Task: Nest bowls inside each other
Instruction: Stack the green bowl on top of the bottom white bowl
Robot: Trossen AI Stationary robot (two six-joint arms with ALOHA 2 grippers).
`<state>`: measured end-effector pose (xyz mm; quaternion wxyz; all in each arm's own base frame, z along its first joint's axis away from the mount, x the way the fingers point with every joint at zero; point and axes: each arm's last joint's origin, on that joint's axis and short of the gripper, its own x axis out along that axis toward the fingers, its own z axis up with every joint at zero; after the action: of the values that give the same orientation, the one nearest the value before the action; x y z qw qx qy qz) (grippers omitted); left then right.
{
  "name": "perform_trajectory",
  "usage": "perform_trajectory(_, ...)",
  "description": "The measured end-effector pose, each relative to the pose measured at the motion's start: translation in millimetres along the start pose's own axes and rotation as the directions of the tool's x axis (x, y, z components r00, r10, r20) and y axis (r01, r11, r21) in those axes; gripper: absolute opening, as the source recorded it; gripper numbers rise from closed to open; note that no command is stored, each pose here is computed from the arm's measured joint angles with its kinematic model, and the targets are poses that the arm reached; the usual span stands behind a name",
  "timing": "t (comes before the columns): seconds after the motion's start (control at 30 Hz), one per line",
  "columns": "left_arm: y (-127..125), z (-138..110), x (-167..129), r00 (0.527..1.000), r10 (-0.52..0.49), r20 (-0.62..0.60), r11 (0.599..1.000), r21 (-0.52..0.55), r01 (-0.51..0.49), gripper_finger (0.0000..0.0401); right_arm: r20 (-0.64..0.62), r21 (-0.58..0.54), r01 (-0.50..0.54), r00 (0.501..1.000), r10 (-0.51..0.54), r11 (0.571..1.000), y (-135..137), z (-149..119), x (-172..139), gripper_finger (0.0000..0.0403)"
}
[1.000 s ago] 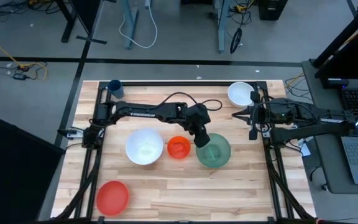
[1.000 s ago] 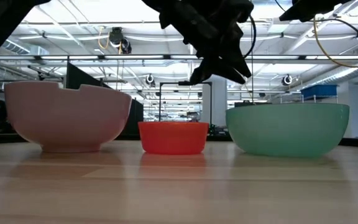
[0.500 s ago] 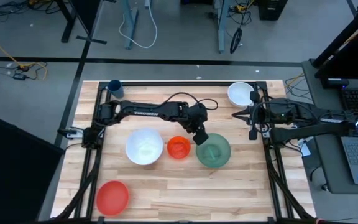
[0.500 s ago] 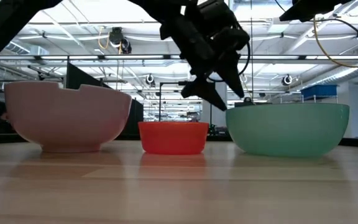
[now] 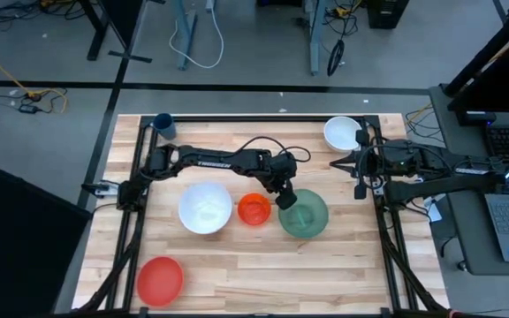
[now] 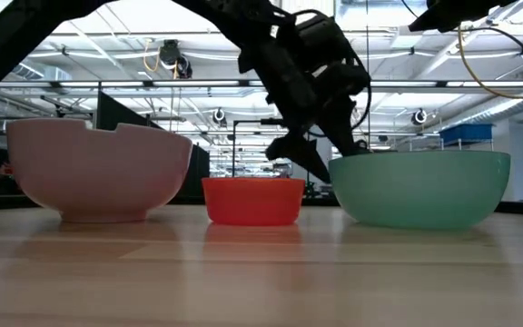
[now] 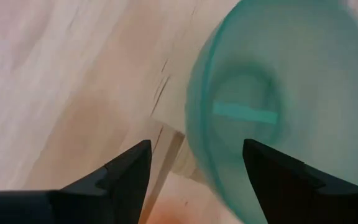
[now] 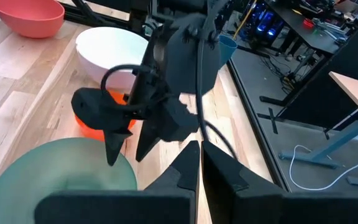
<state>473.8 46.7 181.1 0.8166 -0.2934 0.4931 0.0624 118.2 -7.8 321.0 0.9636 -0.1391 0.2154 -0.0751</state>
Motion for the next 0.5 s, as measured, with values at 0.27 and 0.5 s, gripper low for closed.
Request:
perform_trajectory(0.27,2.7,-2.0,10.4,0.999,-0.029,-0.031,1.0,-0.004,0.029,0.0234,0.0,0.0,0.0,1.0,0.0,1.0,0.0,0.0,0.0,0.0)
perform_trajectory(0.5,2.6,-1.8,10.4,0.999,-0.03,-0.029,0.999,0.033,0.031,0.0159,0.0,-0.004,0.0,1.0,0.0,1.0,0.0,0.0,0.0,0.0)
